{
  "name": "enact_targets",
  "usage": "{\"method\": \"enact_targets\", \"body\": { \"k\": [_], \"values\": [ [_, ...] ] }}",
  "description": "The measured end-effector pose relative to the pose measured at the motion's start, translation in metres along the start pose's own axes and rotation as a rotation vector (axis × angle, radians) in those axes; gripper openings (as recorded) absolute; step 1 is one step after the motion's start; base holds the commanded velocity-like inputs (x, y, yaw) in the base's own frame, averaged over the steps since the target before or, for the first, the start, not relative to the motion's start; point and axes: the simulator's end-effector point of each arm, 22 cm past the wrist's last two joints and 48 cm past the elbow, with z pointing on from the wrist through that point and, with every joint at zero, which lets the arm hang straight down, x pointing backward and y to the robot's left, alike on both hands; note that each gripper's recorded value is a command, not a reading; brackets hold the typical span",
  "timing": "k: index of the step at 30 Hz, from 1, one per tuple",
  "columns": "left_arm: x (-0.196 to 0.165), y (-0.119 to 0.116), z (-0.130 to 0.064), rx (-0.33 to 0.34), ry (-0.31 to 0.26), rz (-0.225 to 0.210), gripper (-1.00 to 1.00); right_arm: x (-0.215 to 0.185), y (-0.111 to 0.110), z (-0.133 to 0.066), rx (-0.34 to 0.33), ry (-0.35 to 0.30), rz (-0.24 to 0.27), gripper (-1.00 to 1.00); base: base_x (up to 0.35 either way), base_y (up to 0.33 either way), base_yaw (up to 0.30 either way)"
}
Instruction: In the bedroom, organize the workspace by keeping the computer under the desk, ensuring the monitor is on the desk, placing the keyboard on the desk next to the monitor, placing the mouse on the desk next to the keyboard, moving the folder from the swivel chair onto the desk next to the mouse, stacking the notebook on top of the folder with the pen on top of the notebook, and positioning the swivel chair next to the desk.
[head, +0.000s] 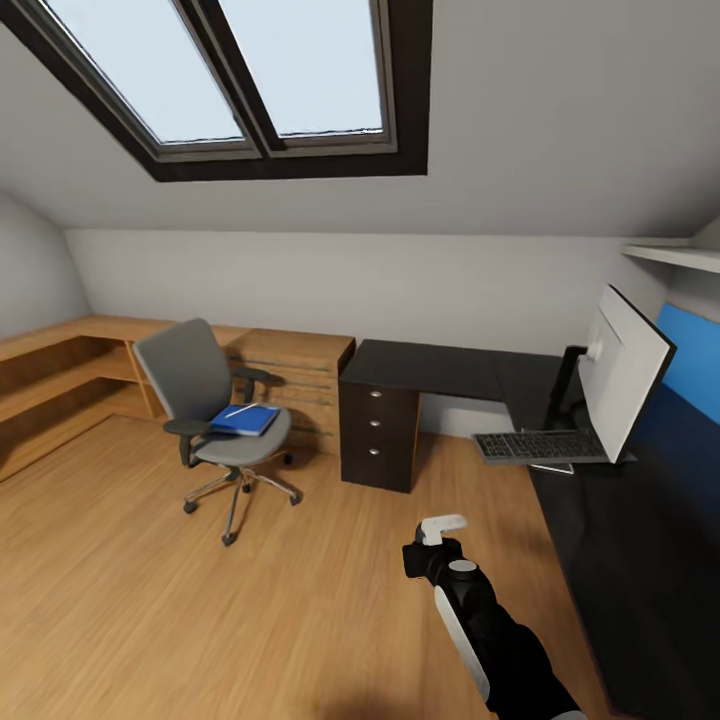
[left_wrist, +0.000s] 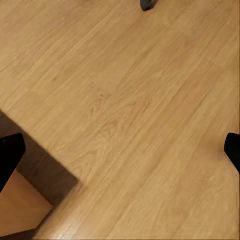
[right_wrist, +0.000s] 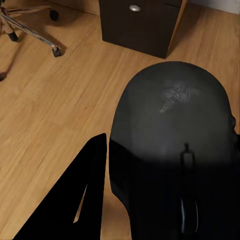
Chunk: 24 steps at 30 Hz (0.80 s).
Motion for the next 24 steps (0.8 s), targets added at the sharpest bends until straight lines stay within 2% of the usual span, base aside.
{"method": "enact_targets", "body": {
  "k": [9, 24],
  "values": [
    [-0.008, 0.001, -0.009, 0.001, 0.000, 0.000, 1.00, -0.008, -0.001, -0.008, 0.001, 0.000, -0.001, -1.00, 0.328, 0.009, 0.000],
    [-0.020, 0.004, -0.023, 0.001, 0.001, 0.000, 1.00, -0.022, -0.001, -0.023, 0.002, -0.002, -0.001, -1.00, 0.328, 0.072, 0.000]
  ]
}}
